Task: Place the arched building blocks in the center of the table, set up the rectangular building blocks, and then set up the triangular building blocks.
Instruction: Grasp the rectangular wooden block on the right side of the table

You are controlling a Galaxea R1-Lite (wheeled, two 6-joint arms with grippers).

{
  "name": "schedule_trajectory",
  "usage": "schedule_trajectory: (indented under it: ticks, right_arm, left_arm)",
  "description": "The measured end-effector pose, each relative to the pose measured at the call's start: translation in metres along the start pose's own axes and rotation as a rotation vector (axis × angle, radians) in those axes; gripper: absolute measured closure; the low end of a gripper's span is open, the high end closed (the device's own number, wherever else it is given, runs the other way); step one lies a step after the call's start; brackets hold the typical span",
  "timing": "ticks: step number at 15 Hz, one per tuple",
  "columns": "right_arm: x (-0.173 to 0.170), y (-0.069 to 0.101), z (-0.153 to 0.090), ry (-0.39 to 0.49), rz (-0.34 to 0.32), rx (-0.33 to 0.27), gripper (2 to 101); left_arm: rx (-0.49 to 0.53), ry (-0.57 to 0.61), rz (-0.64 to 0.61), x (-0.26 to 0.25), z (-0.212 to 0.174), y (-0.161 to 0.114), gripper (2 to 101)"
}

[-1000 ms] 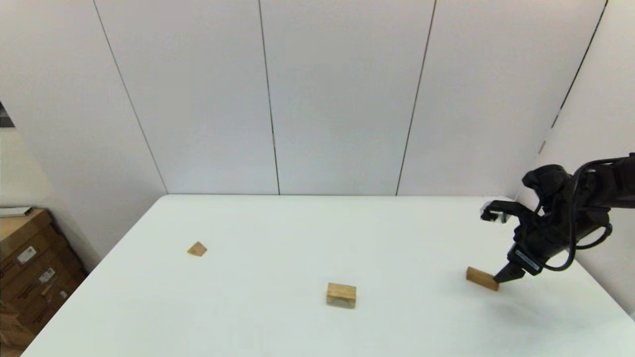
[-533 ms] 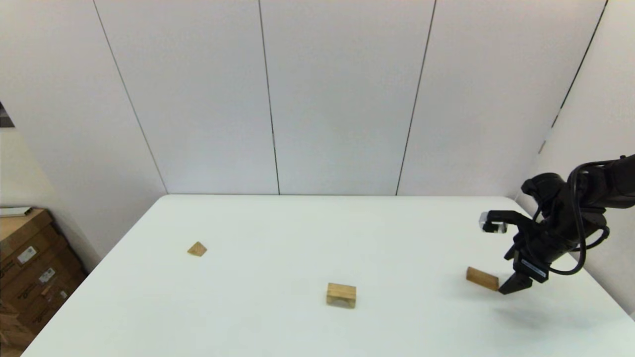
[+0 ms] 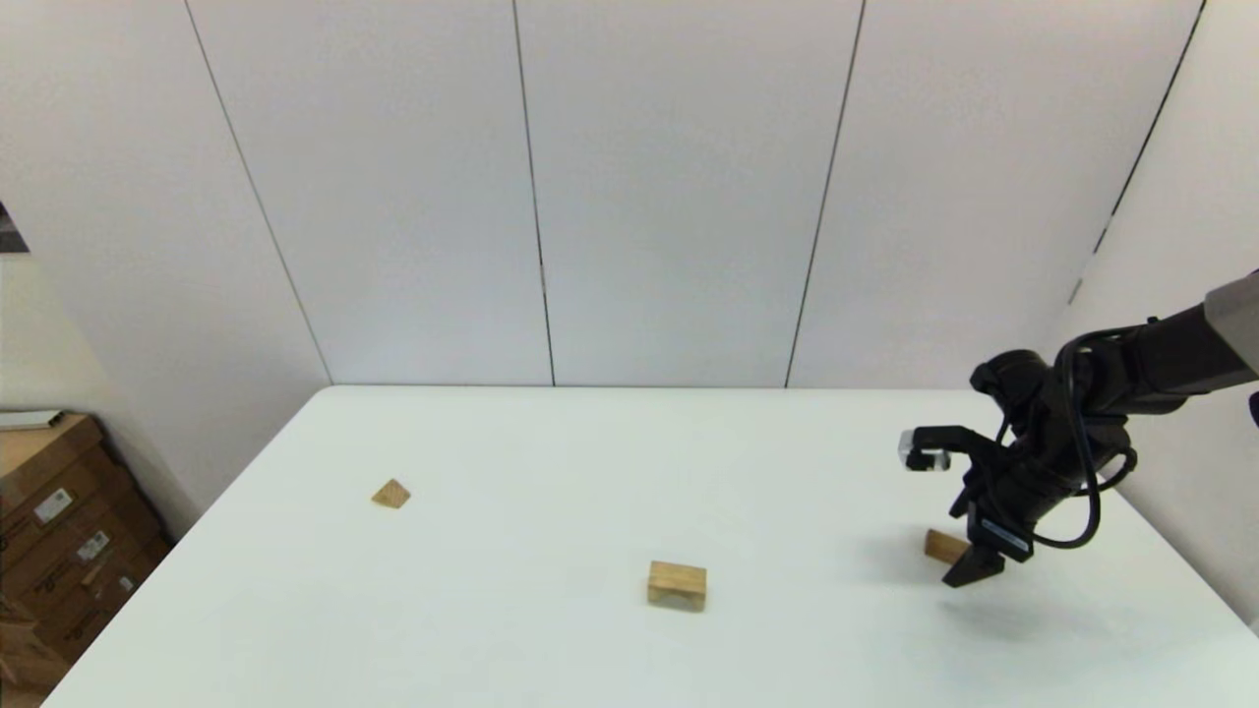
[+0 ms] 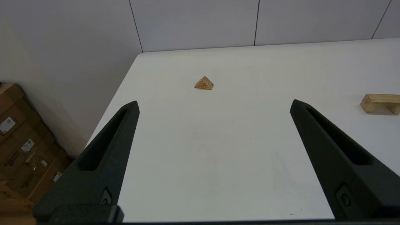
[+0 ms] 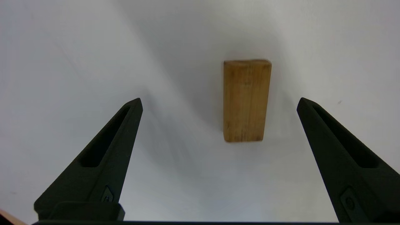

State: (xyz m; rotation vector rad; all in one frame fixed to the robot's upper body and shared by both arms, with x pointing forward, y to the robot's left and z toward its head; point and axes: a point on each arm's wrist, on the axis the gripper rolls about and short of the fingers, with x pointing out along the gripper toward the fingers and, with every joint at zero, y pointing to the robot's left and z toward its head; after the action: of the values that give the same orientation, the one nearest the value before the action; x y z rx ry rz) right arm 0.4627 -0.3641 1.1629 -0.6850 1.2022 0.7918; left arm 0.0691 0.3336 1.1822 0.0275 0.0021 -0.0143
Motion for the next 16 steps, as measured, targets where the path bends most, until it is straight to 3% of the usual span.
schedule_trajectory:
  ticks: [16]
  right_arm:
    - [0.018, -0.014, -0.004, 0.053, -0.006, -0.045, 4.3]
  left_arm:
    - [0.0, 0.0, 0.0, 0.0, 0.0, 0.0, 5.4]
